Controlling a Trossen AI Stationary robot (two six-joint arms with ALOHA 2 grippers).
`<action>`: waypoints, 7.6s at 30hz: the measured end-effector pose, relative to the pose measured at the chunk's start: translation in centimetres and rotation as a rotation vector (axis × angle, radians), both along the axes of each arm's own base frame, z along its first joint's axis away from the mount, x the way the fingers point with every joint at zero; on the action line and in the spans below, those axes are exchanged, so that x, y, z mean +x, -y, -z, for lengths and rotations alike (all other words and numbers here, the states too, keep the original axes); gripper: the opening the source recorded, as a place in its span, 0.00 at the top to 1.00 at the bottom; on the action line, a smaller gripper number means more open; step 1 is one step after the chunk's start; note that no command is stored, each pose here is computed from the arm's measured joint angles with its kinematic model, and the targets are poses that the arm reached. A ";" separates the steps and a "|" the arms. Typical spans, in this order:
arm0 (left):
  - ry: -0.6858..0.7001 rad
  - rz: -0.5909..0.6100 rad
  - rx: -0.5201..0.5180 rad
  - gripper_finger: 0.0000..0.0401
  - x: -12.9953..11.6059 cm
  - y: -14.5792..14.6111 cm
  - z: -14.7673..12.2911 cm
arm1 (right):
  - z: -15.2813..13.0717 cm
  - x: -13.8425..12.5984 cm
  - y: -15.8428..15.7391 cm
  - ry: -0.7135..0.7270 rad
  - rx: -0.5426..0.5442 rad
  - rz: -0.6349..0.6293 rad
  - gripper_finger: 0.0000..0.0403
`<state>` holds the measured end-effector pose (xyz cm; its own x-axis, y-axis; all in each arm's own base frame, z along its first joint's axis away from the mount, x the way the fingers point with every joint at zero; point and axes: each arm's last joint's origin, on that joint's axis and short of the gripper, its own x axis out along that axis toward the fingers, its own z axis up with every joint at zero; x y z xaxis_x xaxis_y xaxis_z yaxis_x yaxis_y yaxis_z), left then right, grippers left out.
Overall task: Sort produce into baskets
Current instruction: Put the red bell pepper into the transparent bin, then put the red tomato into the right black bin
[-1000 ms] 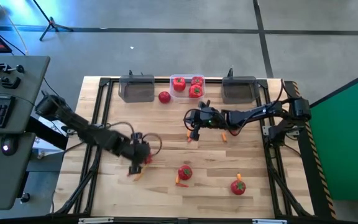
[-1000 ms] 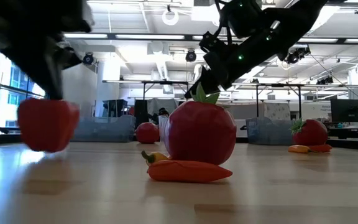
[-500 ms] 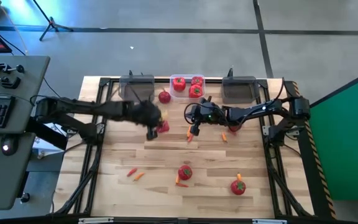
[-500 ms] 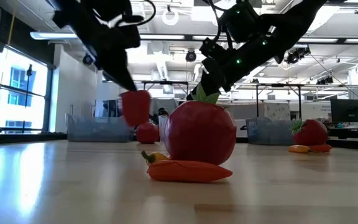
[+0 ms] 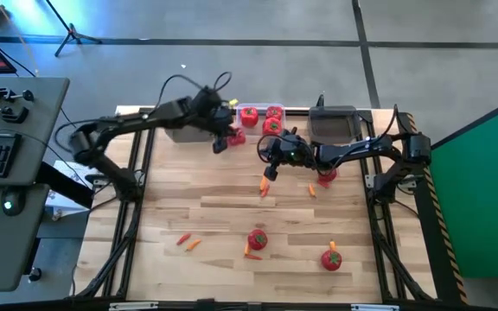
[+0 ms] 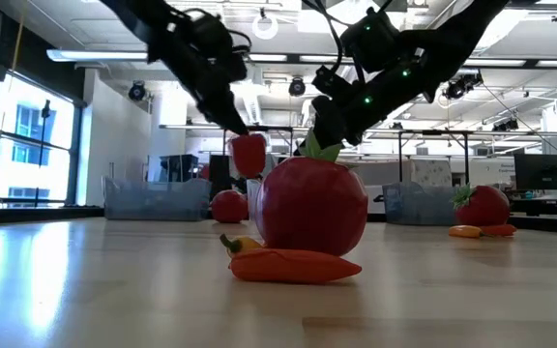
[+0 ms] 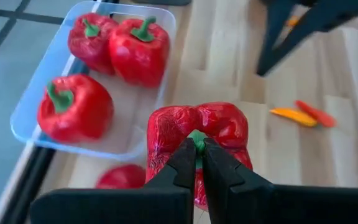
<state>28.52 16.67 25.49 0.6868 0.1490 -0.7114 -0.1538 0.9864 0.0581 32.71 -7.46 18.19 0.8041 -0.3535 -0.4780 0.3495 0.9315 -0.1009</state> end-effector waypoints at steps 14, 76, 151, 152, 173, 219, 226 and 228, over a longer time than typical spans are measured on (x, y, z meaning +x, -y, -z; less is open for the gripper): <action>-0.035 0.120 0.041 1.00 4.4 -5.6 -0.5 | -0.1 0.0 0.1 0.005 -0.008 -0.002 1.00; -0.237 0.101 0.039 0.75 6.6 -8.5 5.4 | 0.1 -0.1 0.1 -0.019 -0.007 0.005 1.00; -0.442 -0.150 0.069 1.00 0.7 -6.6 5.8 | 1.2 -1.3 1.8 -0.175 -0.031 0.022 1.00; -0.450 -0.136 0.066 1.00 0.8 -6.3 5.9 | 1.2 -1.3 1.8 -0.174 -0.030 0.023 1.00; -0.523 -0.056 0.008 1.00 2.0 -2.2 6.6 | 1.6 -1.6 1.6 -0.222 -0.008 0.022 1.00; -0.563 0.258 -0.136 0.93 3.3 7.9 4.0 | 2.3 -1.3 -2.3 -0.301 0.036 -0.125 1.00; -0.584 0.318 -0.036 0.71 3.8 9.8 3.8 | 2.3 -1.3 -2.3 -0.301 0.035 -0.125 1.00; -0.603 0.311 0.002 0.63 3.9 10.0 4.0 | 2.3 -1.3 -2.3 -0.301 0.035 -0.125 1.00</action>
<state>32.40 6.66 21.51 0.1809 0.0104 -0.9835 0.1967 0.9794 0.0465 31.43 -5.15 15.93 0.6608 -0.2401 -0.7111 0.1919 0.9700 -0.1492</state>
